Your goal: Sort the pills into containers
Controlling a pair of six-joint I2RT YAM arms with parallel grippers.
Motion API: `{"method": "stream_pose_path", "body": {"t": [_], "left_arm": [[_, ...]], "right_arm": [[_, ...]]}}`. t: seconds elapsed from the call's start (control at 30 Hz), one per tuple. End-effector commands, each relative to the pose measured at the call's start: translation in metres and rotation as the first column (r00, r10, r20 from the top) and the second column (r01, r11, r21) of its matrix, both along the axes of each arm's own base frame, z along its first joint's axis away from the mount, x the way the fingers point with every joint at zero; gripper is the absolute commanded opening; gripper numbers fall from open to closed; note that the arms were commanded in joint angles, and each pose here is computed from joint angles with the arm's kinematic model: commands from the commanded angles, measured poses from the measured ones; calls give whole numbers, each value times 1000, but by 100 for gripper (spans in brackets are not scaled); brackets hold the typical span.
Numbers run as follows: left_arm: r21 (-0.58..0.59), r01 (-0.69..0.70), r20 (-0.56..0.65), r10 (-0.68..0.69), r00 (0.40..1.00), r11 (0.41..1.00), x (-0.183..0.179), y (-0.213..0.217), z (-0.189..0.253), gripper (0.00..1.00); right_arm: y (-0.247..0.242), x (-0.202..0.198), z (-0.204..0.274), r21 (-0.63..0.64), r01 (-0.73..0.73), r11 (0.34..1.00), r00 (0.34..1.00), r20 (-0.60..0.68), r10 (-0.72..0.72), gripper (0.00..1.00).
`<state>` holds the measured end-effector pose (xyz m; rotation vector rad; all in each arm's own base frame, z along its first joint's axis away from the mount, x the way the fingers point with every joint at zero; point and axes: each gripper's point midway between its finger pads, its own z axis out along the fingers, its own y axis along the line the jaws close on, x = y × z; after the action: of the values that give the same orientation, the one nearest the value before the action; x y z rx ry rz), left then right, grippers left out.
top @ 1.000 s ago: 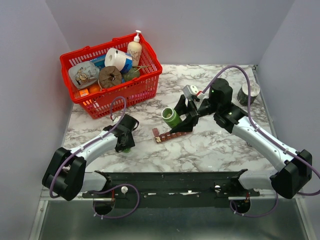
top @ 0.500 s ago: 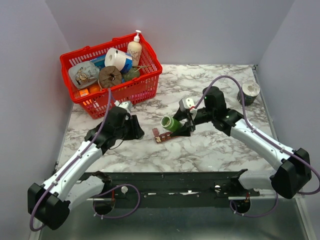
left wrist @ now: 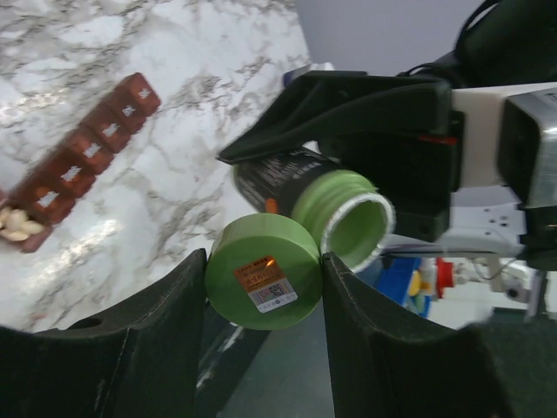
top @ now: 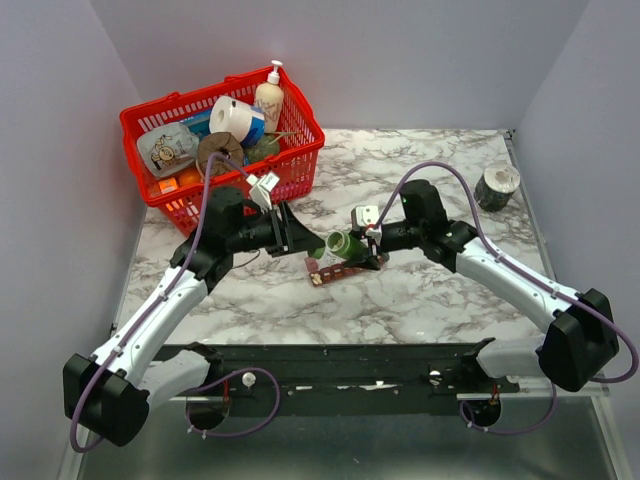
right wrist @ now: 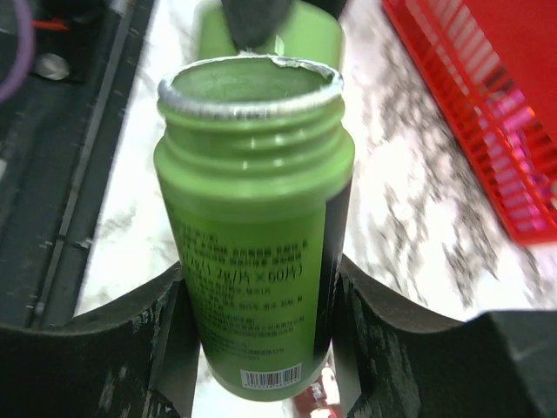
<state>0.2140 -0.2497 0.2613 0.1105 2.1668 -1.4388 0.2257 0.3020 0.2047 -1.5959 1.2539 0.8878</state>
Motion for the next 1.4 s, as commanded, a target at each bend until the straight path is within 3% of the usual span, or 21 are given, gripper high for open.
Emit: {"method": "stream_pose_path", "body": {"t": [0.0, 0.3, 0.57, 0.73, 1.13, 1.37], "left_arm": [[-181, 117, 22, -115, 993, 976, -13, -16, 49, 10], [-155, 64, 28, -61, 998, 986, -3, -12, 54, 8], [63, -57, -44, 60, 997, 996, 16, -2, 23, 8], [147, -65, -50, 73, 996, 987, 20, -10, 13, 7], [157, -70, -31, 76, 997, 985, 23, -23, 23, 5], [265, -83, -51, 100, 994, 961, 22, -26, 5, 2]], "right_arm": [[-4, 23, -1, -41, 80, 996, 995, 67, -77, 1], [-7, 30, 1, -55, 123, 991, 990, 69, -119, 1], [-3, 33, 3, -81, 151, 985, 987, 74, -145, 1], [-2, 32, 4, -82, 150, 985, 987, 70, -144, 0], [1, 33, 4, -95, 165, 982, 985, 66, -160, 1], [3, 33, 3, -106, 173, 979, 984, 64, -167, 1]]}}
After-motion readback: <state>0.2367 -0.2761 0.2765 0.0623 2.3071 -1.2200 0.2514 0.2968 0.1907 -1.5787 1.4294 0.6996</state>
